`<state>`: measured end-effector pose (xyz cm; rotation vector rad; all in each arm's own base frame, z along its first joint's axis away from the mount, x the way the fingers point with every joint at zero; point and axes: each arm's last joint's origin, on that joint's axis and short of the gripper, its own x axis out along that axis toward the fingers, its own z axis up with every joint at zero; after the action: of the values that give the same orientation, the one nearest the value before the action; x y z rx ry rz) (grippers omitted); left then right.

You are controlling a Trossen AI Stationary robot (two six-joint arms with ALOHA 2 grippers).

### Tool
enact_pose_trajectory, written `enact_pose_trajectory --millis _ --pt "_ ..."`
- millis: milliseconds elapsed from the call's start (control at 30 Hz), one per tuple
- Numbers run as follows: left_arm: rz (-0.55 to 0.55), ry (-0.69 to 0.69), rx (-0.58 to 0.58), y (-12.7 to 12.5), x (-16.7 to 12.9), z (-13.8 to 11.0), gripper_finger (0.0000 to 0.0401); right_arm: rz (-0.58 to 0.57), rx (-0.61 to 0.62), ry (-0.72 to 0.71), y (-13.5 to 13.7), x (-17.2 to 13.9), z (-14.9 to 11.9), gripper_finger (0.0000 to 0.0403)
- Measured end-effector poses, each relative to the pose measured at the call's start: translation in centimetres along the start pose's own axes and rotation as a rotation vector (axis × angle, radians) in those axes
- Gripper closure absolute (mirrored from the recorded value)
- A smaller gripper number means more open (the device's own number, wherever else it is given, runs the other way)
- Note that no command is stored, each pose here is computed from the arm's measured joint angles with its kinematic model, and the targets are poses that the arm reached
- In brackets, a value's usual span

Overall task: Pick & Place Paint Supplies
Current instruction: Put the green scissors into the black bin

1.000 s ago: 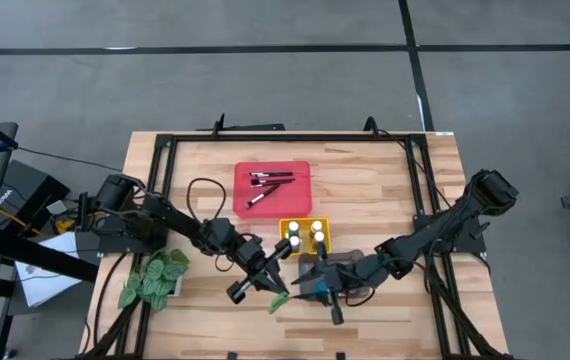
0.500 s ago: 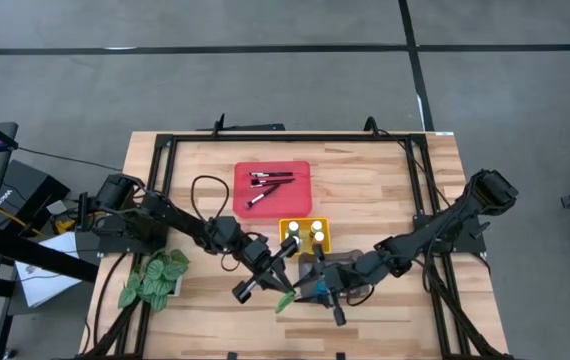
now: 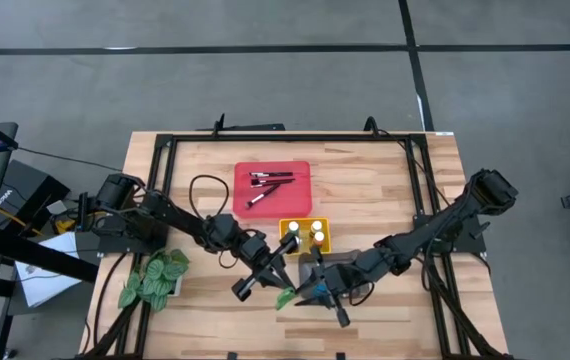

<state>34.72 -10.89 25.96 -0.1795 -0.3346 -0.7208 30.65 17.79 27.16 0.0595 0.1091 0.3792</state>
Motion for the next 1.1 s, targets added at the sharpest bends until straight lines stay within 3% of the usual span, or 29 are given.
enact_pose_trajectory --millis 233,467,900,1100 --pt "0.015 -0.006 0.001 0.1 0.0 0.1 0.0401 -0.002 0.002 -0.011 -0.2 0.0 0.1 0.0325" --pt "0.016 -0.007 0.002 0.1 0.0 0.1 0.0401 0.021 -0.019 -0.012 -0.1 0.0 0.1 0.0393" --pt "0.059 0.034 0.006 1.0 -0.4 -0.1 0.0362 0.074 -0.017 -0.011 0.6 0.0 0.1 0.04" --pt "0.024 0.084 0.007 2.0 -1.5 2.5 0.0323 0.068 -0.018 0.0 0.7 -0.1 0.0 0.0401"
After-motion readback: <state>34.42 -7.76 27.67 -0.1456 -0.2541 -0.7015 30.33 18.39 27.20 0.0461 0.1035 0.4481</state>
